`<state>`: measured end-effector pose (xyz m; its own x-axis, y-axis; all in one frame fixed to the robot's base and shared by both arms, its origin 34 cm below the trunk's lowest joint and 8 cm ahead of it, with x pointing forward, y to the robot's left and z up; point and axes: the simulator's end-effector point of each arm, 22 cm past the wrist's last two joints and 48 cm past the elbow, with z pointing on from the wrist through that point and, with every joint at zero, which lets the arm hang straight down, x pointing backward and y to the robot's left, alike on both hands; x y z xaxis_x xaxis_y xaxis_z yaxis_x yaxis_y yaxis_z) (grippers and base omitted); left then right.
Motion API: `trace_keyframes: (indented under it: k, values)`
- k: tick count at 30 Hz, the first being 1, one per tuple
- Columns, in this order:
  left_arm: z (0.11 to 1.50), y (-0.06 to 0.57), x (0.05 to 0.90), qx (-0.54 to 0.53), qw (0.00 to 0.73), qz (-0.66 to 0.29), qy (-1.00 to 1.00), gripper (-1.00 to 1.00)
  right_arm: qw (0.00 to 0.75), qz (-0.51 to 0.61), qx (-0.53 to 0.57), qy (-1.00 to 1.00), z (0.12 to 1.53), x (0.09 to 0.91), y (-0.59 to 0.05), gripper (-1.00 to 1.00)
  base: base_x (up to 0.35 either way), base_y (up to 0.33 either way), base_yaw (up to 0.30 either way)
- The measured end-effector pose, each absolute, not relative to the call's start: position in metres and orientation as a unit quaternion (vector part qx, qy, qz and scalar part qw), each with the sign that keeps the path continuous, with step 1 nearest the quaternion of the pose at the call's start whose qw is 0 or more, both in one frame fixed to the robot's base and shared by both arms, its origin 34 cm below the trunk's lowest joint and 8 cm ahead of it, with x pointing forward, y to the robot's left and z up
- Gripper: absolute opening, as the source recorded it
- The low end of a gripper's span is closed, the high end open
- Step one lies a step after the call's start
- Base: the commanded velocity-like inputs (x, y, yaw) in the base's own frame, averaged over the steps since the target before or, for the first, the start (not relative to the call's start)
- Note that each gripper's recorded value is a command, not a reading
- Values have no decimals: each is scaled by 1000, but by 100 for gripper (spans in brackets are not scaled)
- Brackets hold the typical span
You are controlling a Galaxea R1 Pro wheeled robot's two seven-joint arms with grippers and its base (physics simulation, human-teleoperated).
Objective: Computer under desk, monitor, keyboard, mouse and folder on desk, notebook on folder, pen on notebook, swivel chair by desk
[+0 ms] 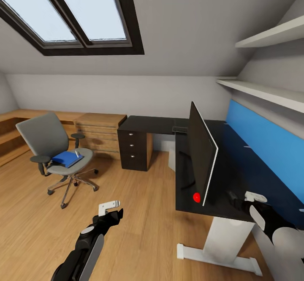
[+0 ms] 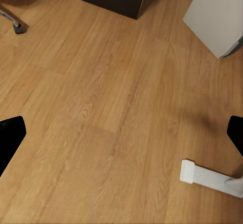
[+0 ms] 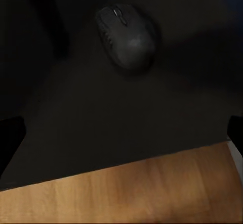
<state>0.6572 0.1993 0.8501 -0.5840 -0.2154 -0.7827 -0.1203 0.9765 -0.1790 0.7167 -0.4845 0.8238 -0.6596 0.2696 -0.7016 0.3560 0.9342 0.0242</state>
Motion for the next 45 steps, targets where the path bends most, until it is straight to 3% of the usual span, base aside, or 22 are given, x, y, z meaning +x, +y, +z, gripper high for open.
trace_keyframes:
  k: [9,45]
  values:
    - [840,199,653,-93,436,-51,894,100,371,-55,172,911,823,716,-483,100,205,-119,0]
    - [846,202,659,-100,458,-51,882,100,372,5,149,916,829,718,-476,100,33,-35,0]
